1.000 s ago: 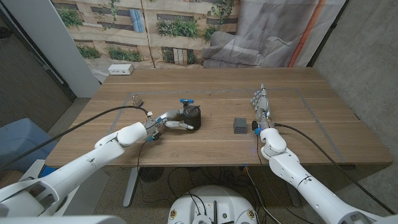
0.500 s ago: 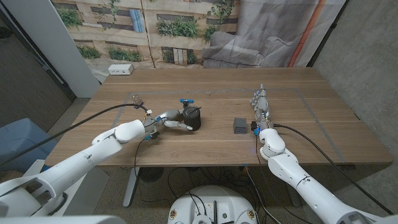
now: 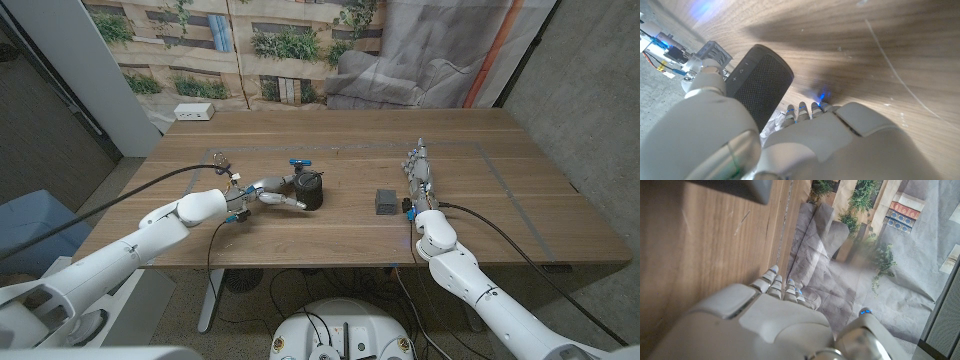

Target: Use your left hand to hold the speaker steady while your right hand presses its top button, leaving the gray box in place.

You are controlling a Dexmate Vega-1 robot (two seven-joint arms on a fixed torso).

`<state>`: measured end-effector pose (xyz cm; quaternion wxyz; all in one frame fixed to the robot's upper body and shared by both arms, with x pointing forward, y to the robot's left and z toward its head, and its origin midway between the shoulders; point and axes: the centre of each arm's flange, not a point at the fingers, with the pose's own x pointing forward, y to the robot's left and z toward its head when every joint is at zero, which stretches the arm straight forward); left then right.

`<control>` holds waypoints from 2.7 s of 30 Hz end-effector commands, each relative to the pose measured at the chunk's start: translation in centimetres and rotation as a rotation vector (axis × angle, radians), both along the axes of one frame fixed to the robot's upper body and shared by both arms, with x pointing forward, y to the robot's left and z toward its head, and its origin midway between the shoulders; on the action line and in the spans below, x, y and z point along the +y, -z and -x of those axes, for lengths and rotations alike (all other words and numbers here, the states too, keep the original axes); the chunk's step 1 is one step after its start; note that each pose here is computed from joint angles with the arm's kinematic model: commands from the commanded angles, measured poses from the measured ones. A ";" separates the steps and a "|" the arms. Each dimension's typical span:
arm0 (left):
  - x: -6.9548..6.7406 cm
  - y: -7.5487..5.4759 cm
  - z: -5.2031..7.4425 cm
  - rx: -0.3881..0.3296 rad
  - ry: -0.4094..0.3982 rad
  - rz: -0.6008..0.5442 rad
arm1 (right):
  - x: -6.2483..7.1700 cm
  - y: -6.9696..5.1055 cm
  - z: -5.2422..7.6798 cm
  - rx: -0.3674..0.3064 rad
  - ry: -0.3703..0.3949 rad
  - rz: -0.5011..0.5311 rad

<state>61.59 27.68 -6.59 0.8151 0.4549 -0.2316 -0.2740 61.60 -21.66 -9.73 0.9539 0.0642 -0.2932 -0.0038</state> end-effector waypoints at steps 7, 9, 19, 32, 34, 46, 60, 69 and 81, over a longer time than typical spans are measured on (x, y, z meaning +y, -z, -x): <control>1.8 -2.7 2.0 -0.044 0.015 0.031 | 0.7 0.0 0.8 -0.013 0.019 0.012; 2.0 -3.0 2.2 -0.045 0.022 0.040 | 0.8 0.0 0.8 -0.013 0.021 0.013; 3.0 -4.0 2.9 -0.056 0.055 0.085 | 1.3 -0.3 0.9 -0.012 0.032 0.025; 3.8 -4.2 1.9 -0.060 0.030 0.282 | 1.2 -1.6 1.2 -0.026 0.038 0.048; 3.8 -4.4 1.5 -0.057 0.030 0.304 | 1.2 -1.9 1.3 -0.028 0.032 0.057; 3.2 -5.1 -0.2 -0.073 -0.006 0.457 | 0.2 -3.5 0.2 -0.023 0.009 0.093; 1.6 -3.7 0.3 -0.077 -0.066 0.631 | -2.2 -5.0 -1.1 -0.022 -0.040 0.147; 0.4 -3.3 0.1 -0.110 -0.110 0.730 | -3.0 -5.8 -2.3 -0.014 -0.070 0.160; -0.6 -2.4 -1.0 -0.139 -0.139 0.922 | -3.5 -6.0 -2.6 -0.021 -0.094 0.150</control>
